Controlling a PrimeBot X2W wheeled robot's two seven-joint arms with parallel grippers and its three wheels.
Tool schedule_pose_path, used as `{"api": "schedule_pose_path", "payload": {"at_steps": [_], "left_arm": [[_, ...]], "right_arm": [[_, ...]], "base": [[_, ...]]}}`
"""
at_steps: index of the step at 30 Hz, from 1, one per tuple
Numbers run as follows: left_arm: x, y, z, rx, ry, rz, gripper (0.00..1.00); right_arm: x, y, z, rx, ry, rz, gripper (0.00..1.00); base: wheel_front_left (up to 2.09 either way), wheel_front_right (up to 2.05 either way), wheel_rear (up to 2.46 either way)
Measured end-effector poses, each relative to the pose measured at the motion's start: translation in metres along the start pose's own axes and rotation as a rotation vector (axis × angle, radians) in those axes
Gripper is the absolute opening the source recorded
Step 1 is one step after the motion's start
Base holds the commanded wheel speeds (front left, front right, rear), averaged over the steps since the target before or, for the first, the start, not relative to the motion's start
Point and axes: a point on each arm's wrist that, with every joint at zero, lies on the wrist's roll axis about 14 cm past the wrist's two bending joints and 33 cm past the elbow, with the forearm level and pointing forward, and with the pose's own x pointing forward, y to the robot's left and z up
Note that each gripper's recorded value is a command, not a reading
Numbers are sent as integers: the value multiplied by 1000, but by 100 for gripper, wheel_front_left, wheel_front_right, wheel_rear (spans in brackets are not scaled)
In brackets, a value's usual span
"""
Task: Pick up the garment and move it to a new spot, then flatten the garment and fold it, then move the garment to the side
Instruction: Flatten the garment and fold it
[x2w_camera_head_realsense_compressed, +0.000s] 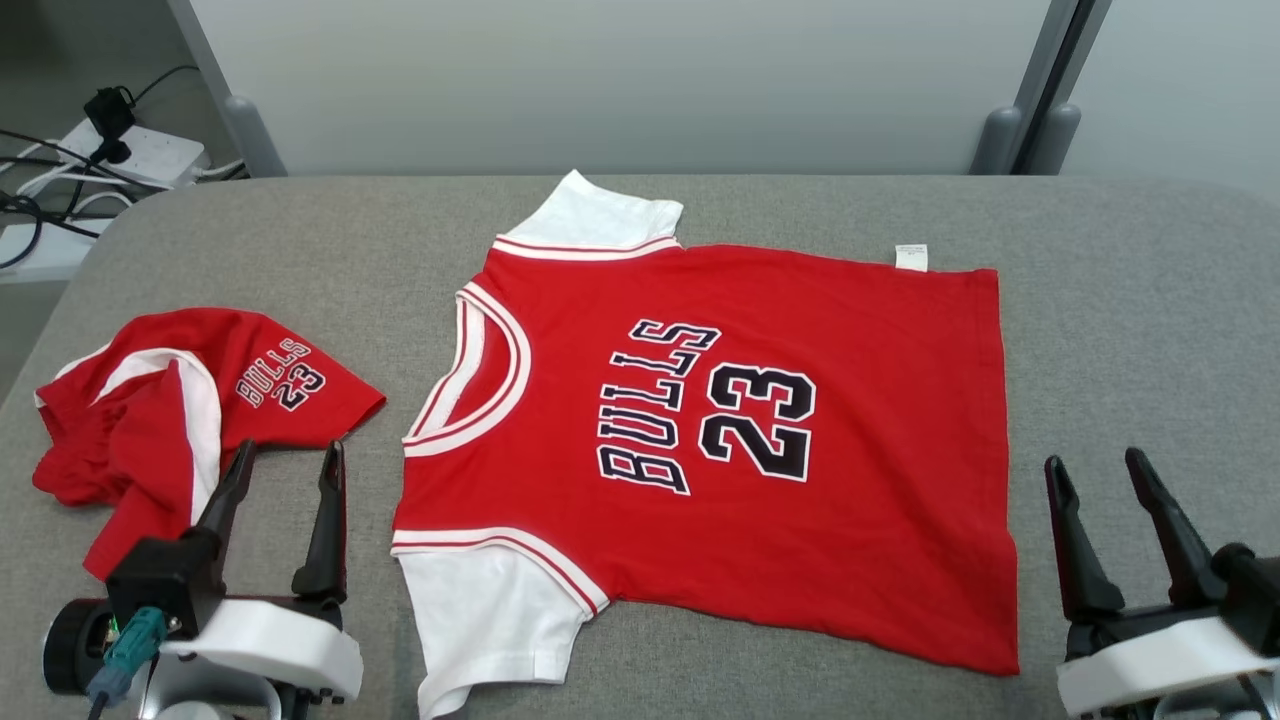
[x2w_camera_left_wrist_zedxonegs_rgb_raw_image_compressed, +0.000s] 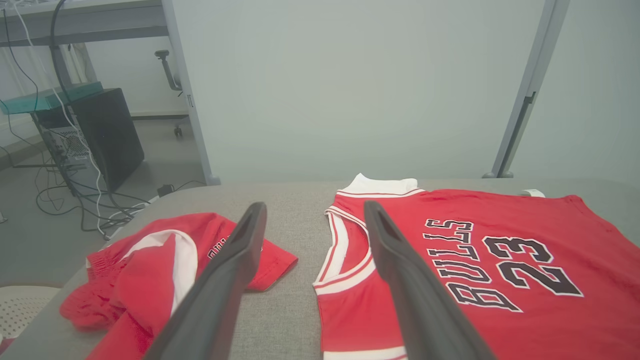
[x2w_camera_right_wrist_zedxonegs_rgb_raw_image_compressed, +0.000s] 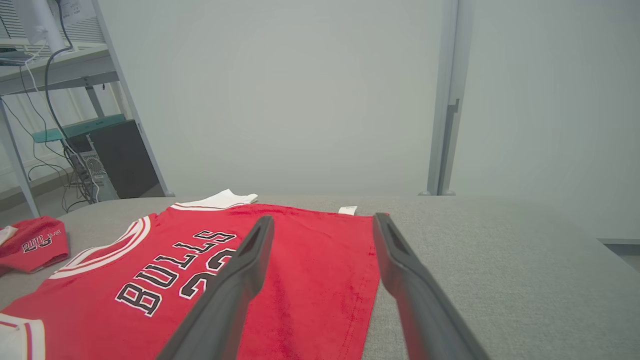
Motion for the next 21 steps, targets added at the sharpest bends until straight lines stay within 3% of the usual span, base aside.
{"api": "schedule_pose_path", "payload": {"at_steps": [9,21], "left_arm": [[-45,4,-25,10,56,12,100],[-50,21,-23,-65,36,54,100]], "right_arm": [[-46,1,-28,-13,84,-44,100],[-60,-3,-32,12,85,-96,100]], "base": [[0,0,0],[0,0,0]]}}
